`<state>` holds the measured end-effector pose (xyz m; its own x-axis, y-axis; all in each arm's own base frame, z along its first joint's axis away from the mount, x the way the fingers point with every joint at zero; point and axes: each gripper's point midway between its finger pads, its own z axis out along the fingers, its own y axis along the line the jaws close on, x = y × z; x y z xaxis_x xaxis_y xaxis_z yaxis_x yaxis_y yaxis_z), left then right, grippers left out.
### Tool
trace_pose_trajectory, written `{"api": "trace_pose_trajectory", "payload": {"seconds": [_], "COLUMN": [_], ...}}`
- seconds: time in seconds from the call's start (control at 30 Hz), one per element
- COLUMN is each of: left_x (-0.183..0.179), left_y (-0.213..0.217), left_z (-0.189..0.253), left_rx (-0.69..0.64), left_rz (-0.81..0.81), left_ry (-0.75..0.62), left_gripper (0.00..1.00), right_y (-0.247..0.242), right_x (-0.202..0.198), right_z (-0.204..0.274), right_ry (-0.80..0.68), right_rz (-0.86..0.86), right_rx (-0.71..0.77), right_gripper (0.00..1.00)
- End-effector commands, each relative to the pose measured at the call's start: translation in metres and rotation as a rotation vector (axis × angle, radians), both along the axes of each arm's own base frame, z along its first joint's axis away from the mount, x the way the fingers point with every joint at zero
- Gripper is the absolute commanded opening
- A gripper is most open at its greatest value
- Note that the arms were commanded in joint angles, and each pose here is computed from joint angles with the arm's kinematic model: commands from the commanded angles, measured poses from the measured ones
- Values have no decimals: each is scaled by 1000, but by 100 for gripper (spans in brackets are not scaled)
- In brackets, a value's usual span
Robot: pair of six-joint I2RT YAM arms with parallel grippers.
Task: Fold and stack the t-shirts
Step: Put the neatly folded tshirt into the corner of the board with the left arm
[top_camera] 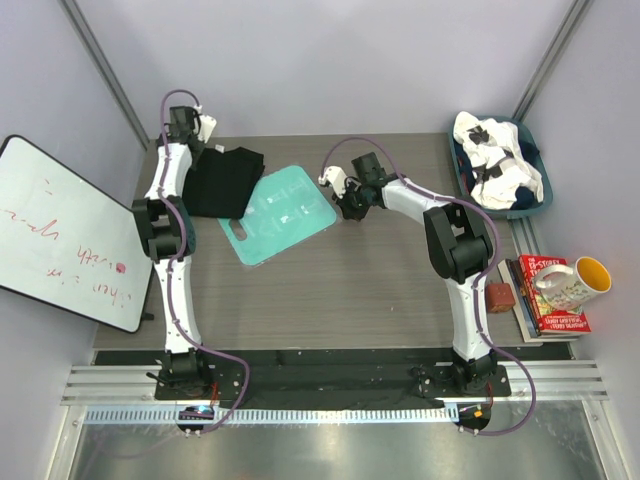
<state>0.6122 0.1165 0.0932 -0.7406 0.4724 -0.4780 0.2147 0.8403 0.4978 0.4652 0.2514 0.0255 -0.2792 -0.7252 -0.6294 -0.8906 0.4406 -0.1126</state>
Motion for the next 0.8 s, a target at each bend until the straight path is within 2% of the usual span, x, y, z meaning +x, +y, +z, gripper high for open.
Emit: {"api": "trace_pose_trajectory", "payload": {"seconds": [0.0,0.3,0.77], "left_x": [20,25,25], "left_y": [31,61,103], "left_z": [21,26,25], "left_rx": [149,276,375], "left_rz": [46,82,116], "left_ry": [-102,-118,-137], "left_gripper": [0,0,0], "right_y": [-13,-14,-13], "right_x": [-19,-20,-20], "right_z": [-6,-5,-6], "right_ry": [64,59,62], "right_rz": [-9,-5,-10], "right_rx": [-55,-58,-52], "right_gripper": [1,1,1]}}
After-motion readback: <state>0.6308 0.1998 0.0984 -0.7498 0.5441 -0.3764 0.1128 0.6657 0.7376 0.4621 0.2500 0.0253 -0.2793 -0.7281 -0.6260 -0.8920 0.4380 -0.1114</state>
